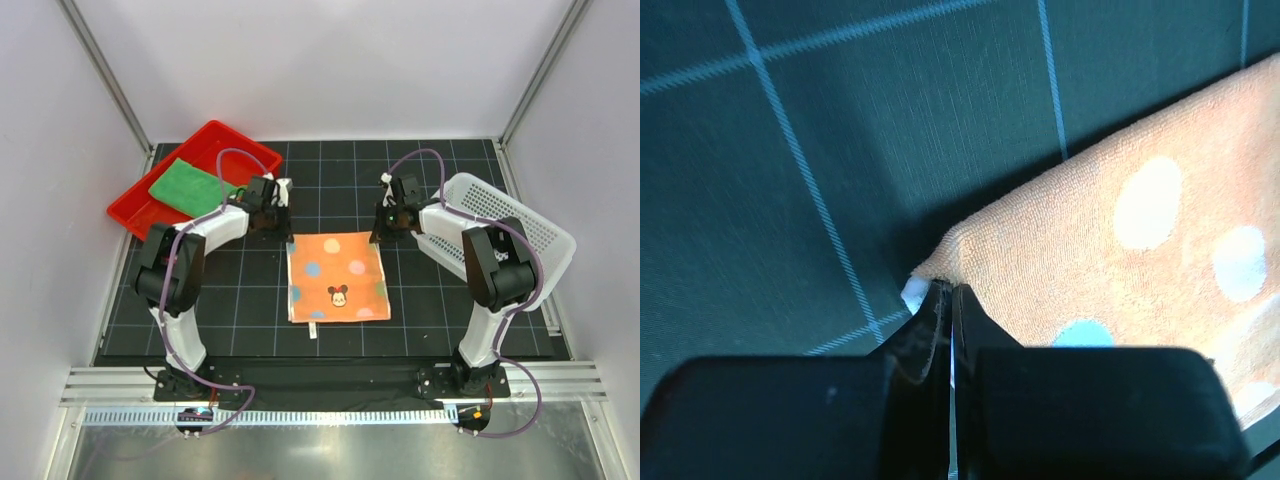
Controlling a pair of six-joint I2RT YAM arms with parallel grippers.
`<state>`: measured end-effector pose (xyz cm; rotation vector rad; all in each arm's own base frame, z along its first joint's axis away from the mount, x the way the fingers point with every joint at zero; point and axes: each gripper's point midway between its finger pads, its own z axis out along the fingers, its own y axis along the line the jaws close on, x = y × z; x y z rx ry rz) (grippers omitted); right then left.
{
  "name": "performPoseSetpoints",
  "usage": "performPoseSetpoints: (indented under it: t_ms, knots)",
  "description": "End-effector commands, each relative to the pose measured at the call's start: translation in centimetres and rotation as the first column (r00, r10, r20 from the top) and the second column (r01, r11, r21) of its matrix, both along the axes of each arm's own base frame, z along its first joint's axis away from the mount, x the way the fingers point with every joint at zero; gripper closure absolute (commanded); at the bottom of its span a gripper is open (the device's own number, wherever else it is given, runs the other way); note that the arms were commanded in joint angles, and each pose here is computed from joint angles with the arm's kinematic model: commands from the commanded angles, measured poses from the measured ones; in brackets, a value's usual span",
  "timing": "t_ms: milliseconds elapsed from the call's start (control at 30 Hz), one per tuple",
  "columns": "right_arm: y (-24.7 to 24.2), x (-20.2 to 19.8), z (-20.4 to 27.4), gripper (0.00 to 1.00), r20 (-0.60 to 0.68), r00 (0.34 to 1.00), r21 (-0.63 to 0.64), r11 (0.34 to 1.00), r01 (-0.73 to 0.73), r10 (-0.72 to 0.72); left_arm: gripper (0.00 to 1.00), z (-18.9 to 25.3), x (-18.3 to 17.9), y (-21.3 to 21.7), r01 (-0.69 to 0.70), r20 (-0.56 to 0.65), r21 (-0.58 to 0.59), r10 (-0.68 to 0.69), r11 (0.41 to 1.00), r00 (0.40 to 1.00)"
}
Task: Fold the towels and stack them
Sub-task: Fold the towel
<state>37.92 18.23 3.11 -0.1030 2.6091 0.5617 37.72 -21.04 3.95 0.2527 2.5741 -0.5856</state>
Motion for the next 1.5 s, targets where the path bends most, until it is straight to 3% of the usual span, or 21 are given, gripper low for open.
performPoseSetpoints:
  t_ms: [0,33,167,233,500,800,933,1000,1067,1233,1467]
  knots:
    - [-0.5,1.1,2.7,0.93,0.087,0.995,0.01,0.998,0.056,-0.056,1.0,1.5,1.8,0.4,0.021,0.048,0.014,-0.022,1.0,0.999]
    - [-0.6,1.1,2.5,0.93,0.081,0.995,0.01,0.998,0.06,-0.06,1.0,1.5,1.9,0.6,0.017,0.046,0.024,-0.018,1.0,0.999]
    - [-0.4,0.8,1.9,0.92,0.065,0.996,0.016,0.998,0.065,-0.066,0.7,2.1,1.7,1.3,0.005,0.039,0.059,-0.007,0.998,0.999]
    - [-0.6,0.8,1.8,0.91,0.068,0.996,0.009,0.998,0.065,-0.066,0.63,1.9,1.1,1.8,-0.001,0.031,0.071,-0.002,0.997,1.0]
    - [-0.4,1.6,1.9,0.89,0.074,0.995,0.006,0.998,0.063,-0.064,0.63,0.1,0.6,1.9,0.013,-0.004,0.085,-0.012,0.996,1.0]
    - [-0.1,1.9,2.3,0.87,0.08,0.995,0.016,0.998,0.062,-0.063,0.66,-0.7,1.5,0.3,0.018,-0.043,0.022,-0.017,1.0,0.999]
    - [-0.5,1.8,2.0,0.9,0.08,0.995,-0.003,0.998,0.066,-0.065,0.75,-0.1,2.0,0.4,0.01,-0.024,0.025,-0.009,1.0,1.0]
    - [-0.7,1.9,2.1,0.9,0.085,0.994,-0.009,0.998,0.067,-0.066,0.86,0.5,2.1,0.6,0.013,-0.016,0.034,-0.012,0.999,1.0]
    - [-0.6,2.0,2.4,0.9,0.091,0.994,-0.004,0.998,0.063,-0.063,0.9,1.1,2.3,0.6,0.018,-0.009,0.042,-0.018,0.999,1.0]
    - [-0.2,2.5,2.3,0.82,0.09,0.994,0.009,0.998,0.061,-0.061,0.75,0.7,2.4,0.3,0.035,-0.032,0.043,-0.034,0.998,0.999]
    - [-0.1,2.7,2.3,0.78,0.089,0.994,0.018,0.998,0.061,-0.062,0.74,-0.4,2.2,-0.3,0.044,-0.068,0.014,-0.043,0.999,0.997]
